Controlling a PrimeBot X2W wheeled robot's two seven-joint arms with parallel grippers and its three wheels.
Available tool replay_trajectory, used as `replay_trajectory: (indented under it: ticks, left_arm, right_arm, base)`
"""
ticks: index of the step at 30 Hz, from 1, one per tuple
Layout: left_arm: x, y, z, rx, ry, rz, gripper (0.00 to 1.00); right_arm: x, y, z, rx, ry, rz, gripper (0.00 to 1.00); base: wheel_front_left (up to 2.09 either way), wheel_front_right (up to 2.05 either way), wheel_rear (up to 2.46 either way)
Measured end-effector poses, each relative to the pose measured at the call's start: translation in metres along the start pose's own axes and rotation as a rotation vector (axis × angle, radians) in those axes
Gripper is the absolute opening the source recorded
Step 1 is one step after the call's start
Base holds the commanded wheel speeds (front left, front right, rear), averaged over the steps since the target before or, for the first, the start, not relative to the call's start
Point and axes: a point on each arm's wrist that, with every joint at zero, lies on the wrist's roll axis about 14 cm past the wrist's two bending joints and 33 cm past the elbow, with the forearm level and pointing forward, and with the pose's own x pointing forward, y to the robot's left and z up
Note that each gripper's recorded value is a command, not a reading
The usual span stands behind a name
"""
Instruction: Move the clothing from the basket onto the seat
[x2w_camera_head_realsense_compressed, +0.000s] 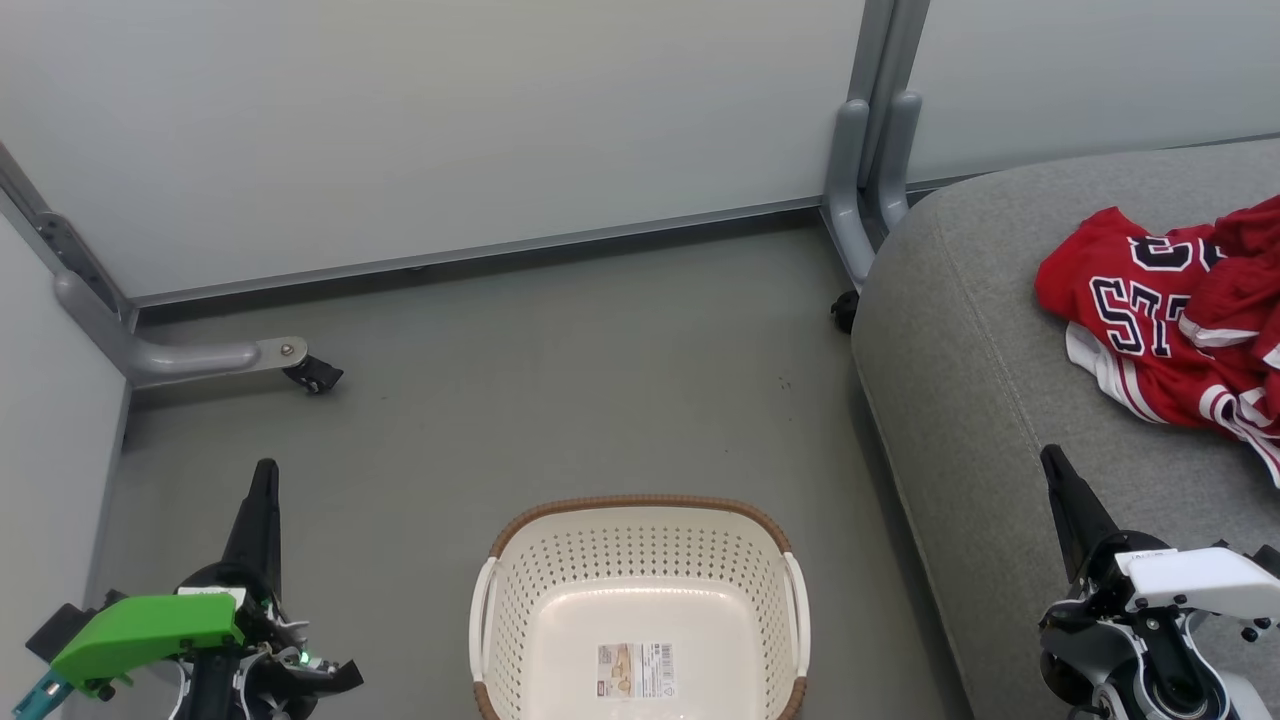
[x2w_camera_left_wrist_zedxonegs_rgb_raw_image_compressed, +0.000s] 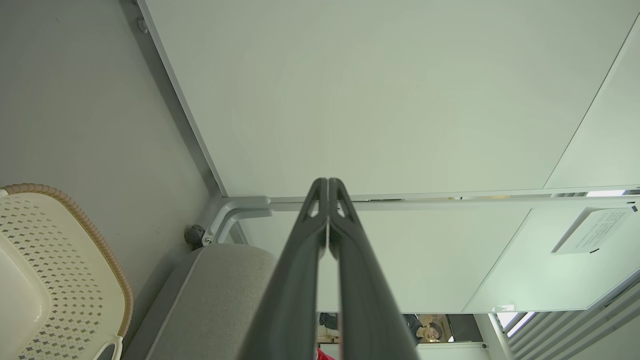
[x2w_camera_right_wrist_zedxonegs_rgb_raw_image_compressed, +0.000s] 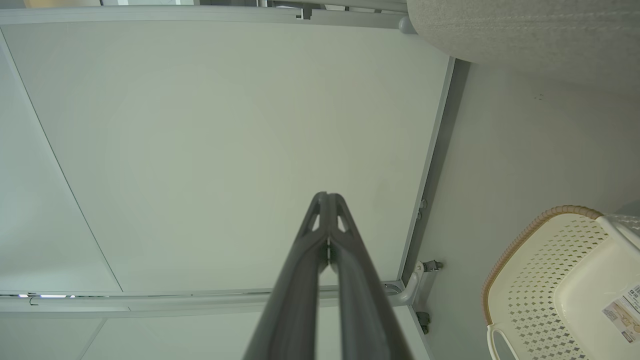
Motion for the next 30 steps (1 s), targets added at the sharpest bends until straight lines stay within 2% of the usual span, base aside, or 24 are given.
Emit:
replay_trajectory:
  ticks: [30]
  left_arm:
    - [0.0000, -0.0002, 0.0001, -0.002, -0.002, -0.001, 0.00]
  right_arm:
    - [-0.0001, 0.0000, 0.0001, 0.002, -0.002, 0.000, 0.00]
  base:
    - [0.00, 0.00, 0.00]
